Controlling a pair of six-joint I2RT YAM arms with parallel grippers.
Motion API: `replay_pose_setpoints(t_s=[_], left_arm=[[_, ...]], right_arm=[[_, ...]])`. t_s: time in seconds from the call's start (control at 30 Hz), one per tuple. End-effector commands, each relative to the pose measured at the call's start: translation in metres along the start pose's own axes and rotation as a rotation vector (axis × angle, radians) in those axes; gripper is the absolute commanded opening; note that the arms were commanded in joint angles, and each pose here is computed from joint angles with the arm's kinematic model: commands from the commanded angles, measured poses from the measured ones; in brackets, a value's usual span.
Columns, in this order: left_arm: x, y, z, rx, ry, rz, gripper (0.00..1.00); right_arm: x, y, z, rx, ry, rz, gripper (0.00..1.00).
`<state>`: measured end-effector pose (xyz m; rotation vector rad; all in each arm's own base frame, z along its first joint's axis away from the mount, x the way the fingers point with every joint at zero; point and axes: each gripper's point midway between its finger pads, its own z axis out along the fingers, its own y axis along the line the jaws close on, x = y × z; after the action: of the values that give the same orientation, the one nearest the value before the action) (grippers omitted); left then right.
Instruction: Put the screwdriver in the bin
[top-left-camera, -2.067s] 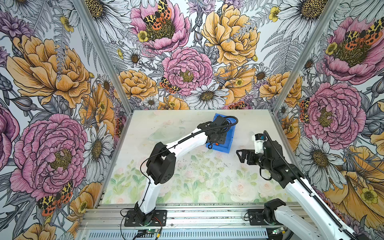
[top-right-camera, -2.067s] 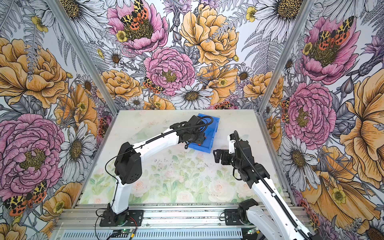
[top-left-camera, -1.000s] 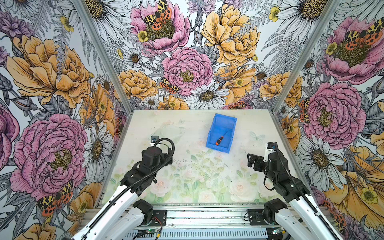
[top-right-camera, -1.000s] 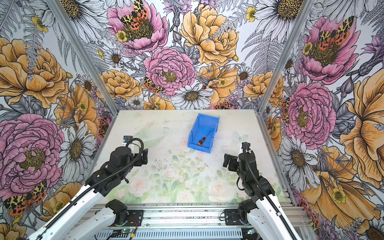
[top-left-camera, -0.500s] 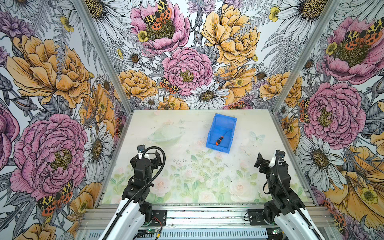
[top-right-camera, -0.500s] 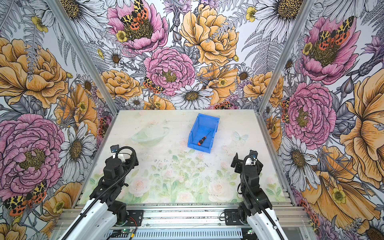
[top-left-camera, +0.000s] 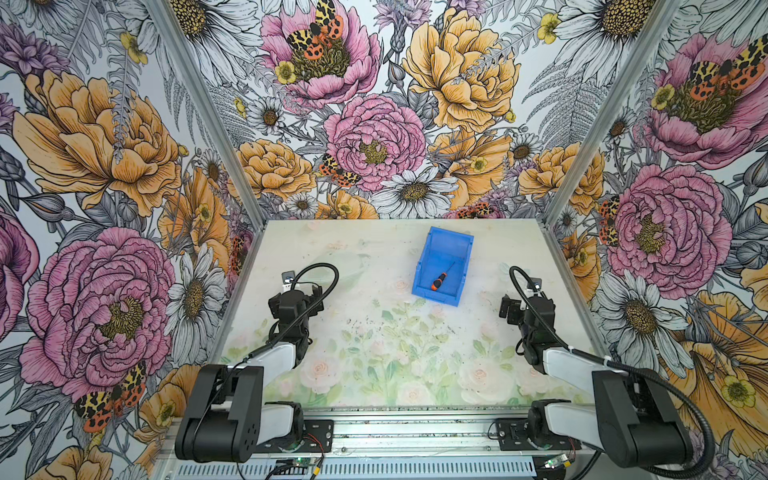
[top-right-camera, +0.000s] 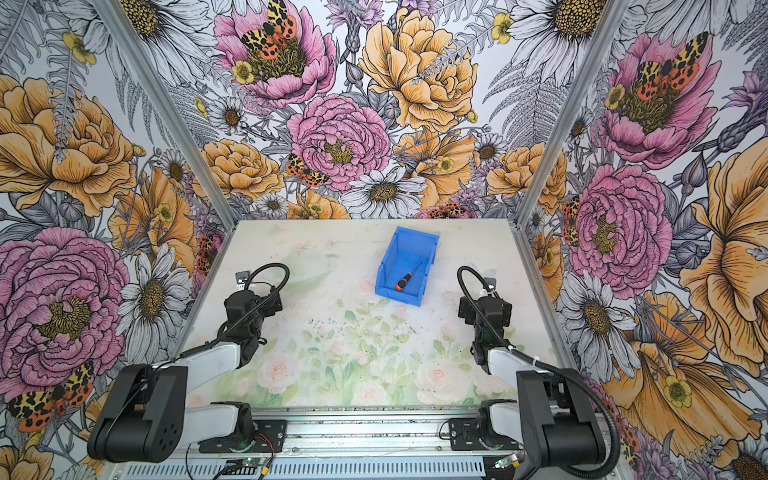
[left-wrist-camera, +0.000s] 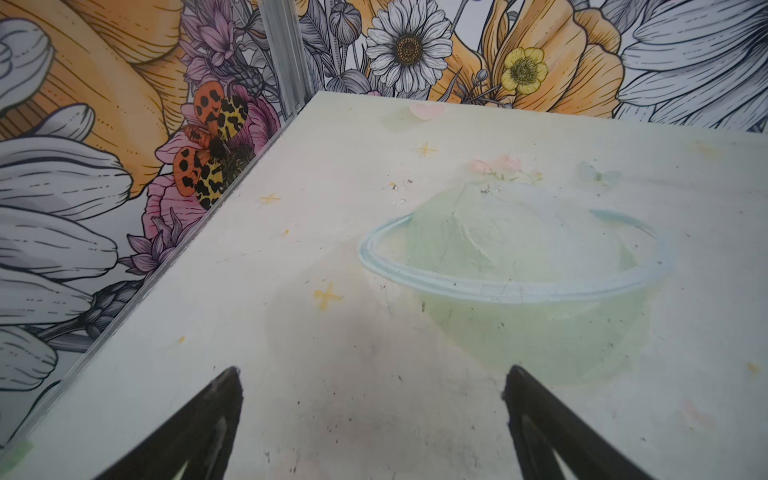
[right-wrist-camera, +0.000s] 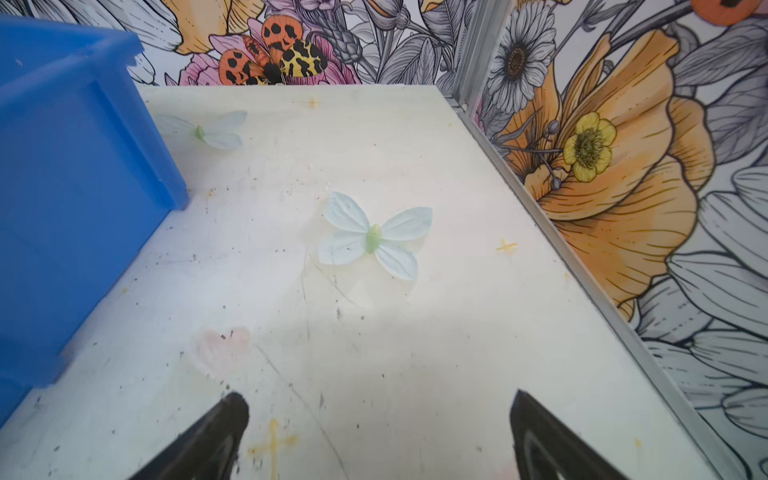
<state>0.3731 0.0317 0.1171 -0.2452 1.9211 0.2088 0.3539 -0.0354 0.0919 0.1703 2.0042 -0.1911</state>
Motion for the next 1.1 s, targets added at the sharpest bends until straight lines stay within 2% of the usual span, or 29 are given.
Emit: replay_pose_setpoints(t_s=[0.0,0.23,0.4,1.07], left_arm=[[-0.041,-0.013,0.015,0.049,-0.123,0.004,0.99],[-0.036,-0.014,0.018,0.076,-0.13,0.005,0.99],[-0.024,-0.024,0.024,0.167,-0.141,0.004,0.99],[-0.022,-0.019,0.022,0.145,-0.171,-0.011,0.99]], right_arm=[[-0.057,0.015,0.013,-0.087,-0.167,0.018,0.99],[-0.044,0.012,0.026,-0.082,-0.17,0.036,1.0],[-0.038,0.014,0.031,-0.106,-0.162,0.037,0.99],[-0.038,0.023,0.034,-0.13,-0.153,0.003,1.0]])
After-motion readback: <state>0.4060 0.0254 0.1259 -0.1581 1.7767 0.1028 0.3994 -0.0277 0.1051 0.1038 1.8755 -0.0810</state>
